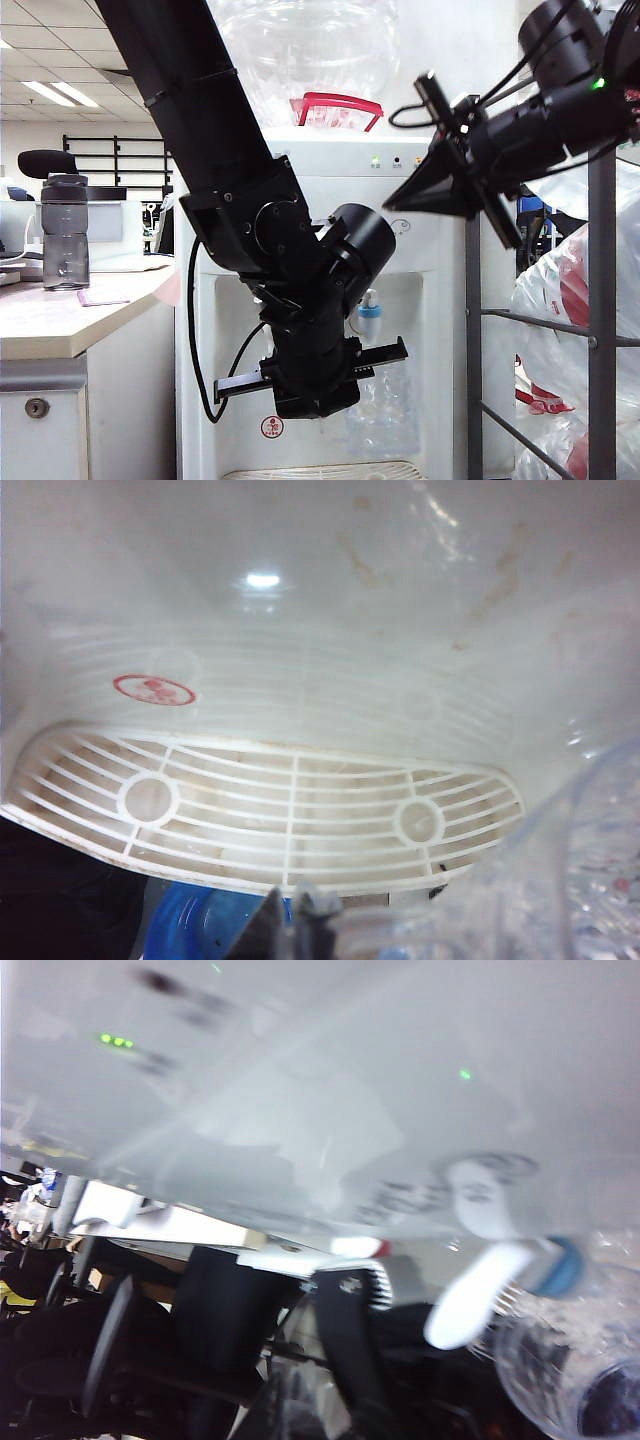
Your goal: Pick up the plastic mug from the left desk, go to the cold water outlet of the water dispenser, press the vertical switch to get some water, then put the mug back on the desk.
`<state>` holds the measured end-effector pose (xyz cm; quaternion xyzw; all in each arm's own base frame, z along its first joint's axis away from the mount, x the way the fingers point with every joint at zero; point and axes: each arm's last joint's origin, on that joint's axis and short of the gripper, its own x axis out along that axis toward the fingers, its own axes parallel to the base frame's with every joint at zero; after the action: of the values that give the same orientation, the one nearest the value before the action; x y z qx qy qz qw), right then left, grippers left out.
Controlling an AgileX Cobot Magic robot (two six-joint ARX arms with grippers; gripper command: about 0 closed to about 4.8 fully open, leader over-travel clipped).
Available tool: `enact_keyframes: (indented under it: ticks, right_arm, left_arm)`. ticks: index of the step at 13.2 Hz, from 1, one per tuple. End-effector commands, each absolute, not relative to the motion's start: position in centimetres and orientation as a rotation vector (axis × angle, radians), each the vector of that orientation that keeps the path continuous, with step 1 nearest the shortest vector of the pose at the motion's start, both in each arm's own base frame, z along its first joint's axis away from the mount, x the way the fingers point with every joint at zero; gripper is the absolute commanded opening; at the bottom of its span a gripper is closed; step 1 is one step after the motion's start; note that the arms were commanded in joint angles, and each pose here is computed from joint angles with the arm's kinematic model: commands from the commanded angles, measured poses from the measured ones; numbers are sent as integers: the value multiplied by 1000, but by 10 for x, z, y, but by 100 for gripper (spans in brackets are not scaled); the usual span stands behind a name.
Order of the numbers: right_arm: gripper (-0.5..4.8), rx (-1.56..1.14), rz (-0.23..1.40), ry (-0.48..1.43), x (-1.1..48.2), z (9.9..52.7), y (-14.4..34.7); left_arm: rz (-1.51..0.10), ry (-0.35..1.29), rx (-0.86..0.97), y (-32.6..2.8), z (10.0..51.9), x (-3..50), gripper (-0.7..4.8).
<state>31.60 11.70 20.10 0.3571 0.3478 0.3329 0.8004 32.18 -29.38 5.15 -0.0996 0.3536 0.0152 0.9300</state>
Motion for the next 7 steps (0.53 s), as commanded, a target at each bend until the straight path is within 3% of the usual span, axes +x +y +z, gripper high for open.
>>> enact_keyframes:
  ticks: [1, 7]
  right_arm:
    - [-5, 781, 706, 775, 322, 189, 120]
    - [-5, 849, 721, 808, 324, 176, 136]
  left_arm:
    - [11, 671, -248, -296, 61, 329, -6]
    - [0, 671, -232, -298, 61, 327, -6]
